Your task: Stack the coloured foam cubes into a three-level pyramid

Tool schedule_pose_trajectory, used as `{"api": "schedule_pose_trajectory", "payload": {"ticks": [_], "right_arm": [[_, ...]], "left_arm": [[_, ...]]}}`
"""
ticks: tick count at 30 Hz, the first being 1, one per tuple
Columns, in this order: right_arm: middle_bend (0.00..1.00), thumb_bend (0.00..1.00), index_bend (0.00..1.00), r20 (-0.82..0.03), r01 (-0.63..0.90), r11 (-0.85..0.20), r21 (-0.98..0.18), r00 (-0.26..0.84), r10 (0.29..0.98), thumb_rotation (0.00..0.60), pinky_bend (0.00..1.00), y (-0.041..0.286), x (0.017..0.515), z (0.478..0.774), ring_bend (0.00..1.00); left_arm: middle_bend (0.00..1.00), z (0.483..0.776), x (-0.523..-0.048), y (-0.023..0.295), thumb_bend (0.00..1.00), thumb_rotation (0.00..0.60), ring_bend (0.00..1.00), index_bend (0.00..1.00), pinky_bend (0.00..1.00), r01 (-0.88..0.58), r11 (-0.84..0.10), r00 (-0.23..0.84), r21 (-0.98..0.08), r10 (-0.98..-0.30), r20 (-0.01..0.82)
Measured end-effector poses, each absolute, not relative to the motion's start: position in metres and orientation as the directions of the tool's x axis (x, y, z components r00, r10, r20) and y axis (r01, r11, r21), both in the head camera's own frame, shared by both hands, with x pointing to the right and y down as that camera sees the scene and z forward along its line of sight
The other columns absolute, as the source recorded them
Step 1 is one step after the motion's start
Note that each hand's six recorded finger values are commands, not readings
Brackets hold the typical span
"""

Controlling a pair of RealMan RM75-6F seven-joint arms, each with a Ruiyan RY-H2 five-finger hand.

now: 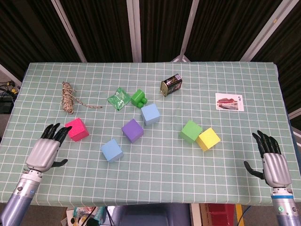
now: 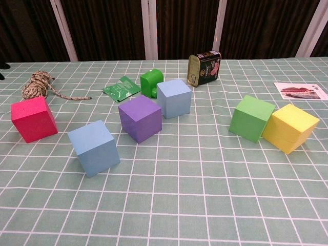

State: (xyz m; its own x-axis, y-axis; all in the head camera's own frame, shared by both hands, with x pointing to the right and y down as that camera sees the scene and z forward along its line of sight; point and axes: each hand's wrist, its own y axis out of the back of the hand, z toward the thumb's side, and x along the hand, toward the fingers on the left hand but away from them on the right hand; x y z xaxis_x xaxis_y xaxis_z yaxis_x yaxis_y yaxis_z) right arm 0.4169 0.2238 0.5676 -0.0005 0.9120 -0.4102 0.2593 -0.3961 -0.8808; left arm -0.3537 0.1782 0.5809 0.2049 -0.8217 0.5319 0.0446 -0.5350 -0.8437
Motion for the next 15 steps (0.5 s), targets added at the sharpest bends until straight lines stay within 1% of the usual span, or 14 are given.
{"api": "schedule_pose_trajectory", "payload": {"ticks": [8, 15], "right_arm": [[0.00, 0.31, 0.00, -0.413, 0.269, -0.397, -0.877, -0.003, 0.911, 0.600, 0.00, 0.223, 0.417, 0.568, 0.00], [0.00, 0.31, 0.00, -0.418, 0.280, -0.399, -0.873, -0.007, 0.909, 0.600, 0.00, 0.223, 0.418, 0.568, 0.00]], "left_arm": [[0.19, 0.595, -0.307, 0.172, 0.18, 0.600, 0.00, 0.04, 0.00, 0.114, -0.577, 0.266, -0.809, -0.767, 0.584], [0.16, 0.608, -0.261, 0.170, 0.19, 0.600, 0.00, 0.03, 0.00, 0.150, -0.595, 0.341, -0.790, -0.718, 0.606]]}}
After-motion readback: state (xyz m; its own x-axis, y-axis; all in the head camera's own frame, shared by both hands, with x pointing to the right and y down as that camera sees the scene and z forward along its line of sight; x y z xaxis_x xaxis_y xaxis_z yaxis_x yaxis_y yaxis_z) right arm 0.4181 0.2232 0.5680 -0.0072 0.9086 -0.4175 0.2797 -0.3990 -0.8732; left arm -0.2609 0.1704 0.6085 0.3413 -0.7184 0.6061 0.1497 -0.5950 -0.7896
